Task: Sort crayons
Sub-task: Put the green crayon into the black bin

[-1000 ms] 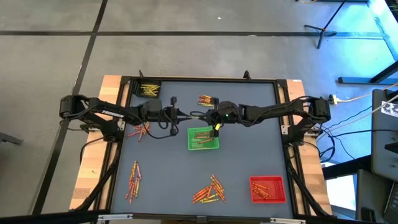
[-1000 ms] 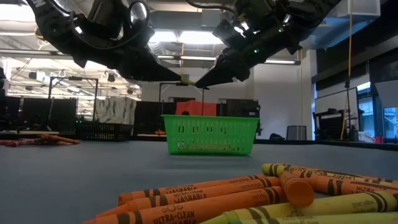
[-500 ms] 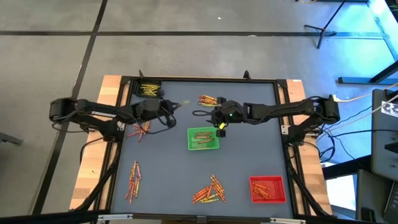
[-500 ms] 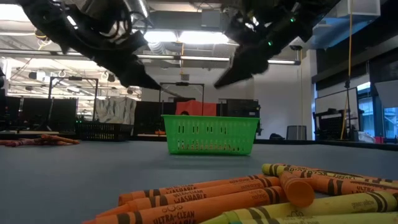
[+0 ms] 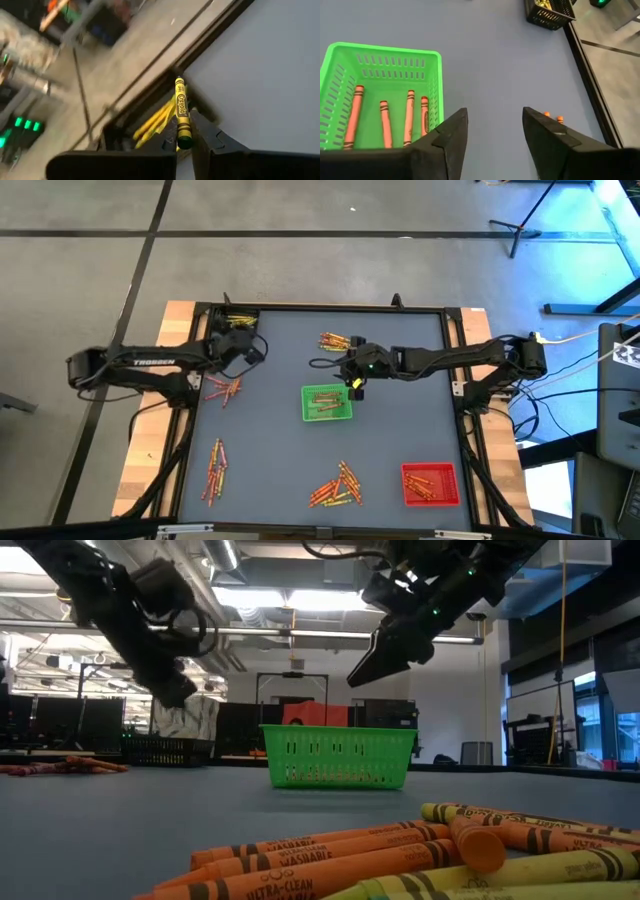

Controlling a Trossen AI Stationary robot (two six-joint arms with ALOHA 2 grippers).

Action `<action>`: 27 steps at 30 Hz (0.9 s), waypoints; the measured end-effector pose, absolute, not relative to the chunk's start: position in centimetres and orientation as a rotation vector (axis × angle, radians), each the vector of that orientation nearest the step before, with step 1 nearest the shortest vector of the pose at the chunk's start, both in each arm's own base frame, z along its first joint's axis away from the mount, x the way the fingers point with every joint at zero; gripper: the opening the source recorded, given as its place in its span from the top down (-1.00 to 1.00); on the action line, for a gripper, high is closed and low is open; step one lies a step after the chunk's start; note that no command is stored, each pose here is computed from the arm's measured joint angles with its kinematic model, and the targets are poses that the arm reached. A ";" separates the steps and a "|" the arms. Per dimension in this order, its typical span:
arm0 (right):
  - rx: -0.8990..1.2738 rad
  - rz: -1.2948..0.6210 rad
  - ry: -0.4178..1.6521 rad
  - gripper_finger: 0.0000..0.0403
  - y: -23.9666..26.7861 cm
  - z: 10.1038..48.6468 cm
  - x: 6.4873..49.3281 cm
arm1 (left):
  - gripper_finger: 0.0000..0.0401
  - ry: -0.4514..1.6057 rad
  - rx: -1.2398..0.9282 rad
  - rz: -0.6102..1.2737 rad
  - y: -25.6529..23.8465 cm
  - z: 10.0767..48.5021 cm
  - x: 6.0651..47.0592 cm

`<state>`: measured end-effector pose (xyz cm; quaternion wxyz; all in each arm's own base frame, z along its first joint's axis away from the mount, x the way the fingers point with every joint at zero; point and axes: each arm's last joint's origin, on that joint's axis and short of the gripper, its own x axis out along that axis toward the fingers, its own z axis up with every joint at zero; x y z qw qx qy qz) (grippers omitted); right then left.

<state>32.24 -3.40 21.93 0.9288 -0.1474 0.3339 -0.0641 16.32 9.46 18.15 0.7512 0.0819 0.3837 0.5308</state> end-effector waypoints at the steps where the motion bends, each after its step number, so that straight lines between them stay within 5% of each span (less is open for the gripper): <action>1: -0.304 -0.130 0.685 0.07 -3.4 21.9 32.2 | 0.95 0.853 0.166 1.180 9.8 18.0 16.0; 10: -0.304 -0.123 0.684 0.08 -3.4 21.9 32.2 | 0.87 0.885 0.046 1.244 12.2 17.8 14.3; 21: -0.305 -0.122 0.684 0.08 -3.4 21.9 32.2 | 0.42 0.850 -0.030 1.219 13.0 17.8 13.9; 27: -0.305 -0.122 0.684 0.08 -3.4 21.9 32.3 | 0.38 0.670 -0.034 0.869 12.0 18.8 16.4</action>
